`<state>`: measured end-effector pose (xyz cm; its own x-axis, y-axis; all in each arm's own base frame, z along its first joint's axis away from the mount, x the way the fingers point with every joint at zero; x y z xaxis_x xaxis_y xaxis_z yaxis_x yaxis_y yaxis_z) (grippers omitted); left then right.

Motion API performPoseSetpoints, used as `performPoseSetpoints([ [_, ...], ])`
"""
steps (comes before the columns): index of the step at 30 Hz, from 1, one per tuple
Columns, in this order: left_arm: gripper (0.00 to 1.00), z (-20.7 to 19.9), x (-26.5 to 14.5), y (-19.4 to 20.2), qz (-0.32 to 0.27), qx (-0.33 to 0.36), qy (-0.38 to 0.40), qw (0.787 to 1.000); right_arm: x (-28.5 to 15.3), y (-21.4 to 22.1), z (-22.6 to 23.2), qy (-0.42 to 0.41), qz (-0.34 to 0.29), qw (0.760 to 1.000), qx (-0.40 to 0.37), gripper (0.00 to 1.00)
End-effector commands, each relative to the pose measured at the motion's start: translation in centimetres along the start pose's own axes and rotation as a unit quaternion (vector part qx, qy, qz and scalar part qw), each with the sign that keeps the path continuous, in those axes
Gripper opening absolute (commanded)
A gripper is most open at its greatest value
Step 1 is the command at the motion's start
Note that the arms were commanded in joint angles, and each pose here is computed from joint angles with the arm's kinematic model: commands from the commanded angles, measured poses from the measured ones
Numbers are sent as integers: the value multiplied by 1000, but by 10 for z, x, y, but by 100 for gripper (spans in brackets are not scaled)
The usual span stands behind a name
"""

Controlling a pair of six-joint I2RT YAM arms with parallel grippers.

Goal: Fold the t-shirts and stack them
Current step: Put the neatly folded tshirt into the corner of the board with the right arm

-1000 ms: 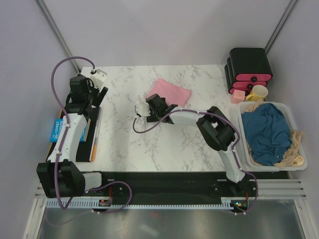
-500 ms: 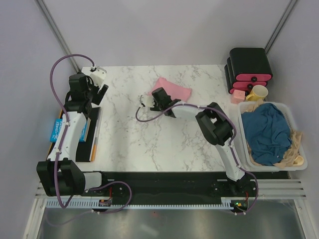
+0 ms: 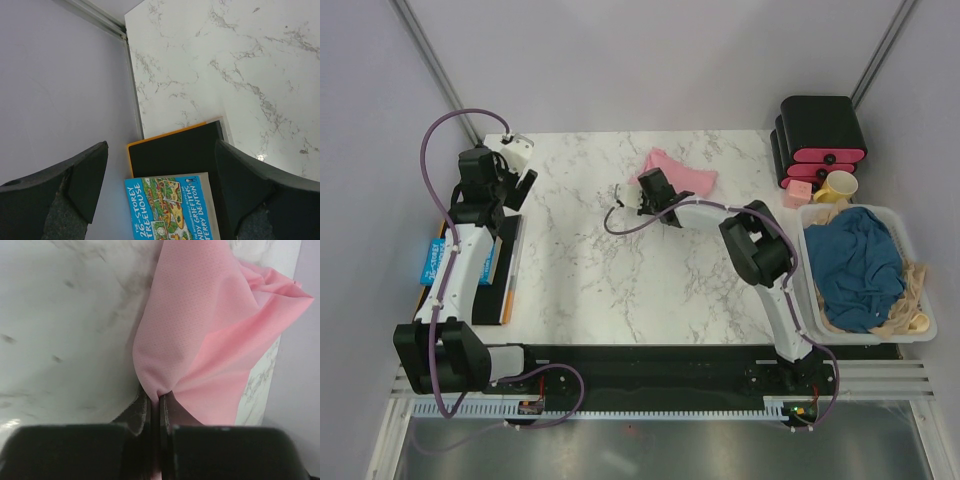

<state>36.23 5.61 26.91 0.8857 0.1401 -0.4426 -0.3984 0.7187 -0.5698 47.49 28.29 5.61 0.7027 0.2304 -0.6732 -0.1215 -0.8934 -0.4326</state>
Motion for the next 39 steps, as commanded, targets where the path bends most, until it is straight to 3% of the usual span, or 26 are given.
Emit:
performPoseSetpoints([
  [1,95,12,-1,-12,-21,3,-12,1000,5,83,-16,-32,108,993,-17,0],
  [11,95,13,4,-12,-18,1,-13,1000,10,153,-77,-24,172,978,-114,0],
  [16,95,14,9,-16,-19,-7,-10,1000,9,167,-87,-47,180,962,-199,0],
  [21,95,16,11,-18,-21,-12,-10,1000,7,175,-89,-59,180,955,-228,0],
  [28,95,9,13,-15,-18,-15,-1,1000,7,172,-88,-21,120,971,-207,0],
  [34,95,7,16,-16,-19,-20,4,1000,7,141,-91,32,47,979,-198,0],
  [39,94,7,18,-16,-16,-19,5,1000,-2,120,-79,25,-2,978,-208,0],
])
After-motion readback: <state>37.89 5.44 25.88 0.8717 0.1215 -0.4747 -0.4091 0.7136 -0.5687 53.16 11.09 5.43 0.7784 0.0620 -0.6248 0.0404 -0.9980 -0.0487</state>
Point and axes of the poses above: each gripper's point midway between its finger pads, its own x axis out along the fingers, its own z axis along the line the jaws close on, y = z × x, the point moved 4 cm from there along -x, back along the fingers, and after that the axes turned 12 degrees about x, right-handed, at the moved point
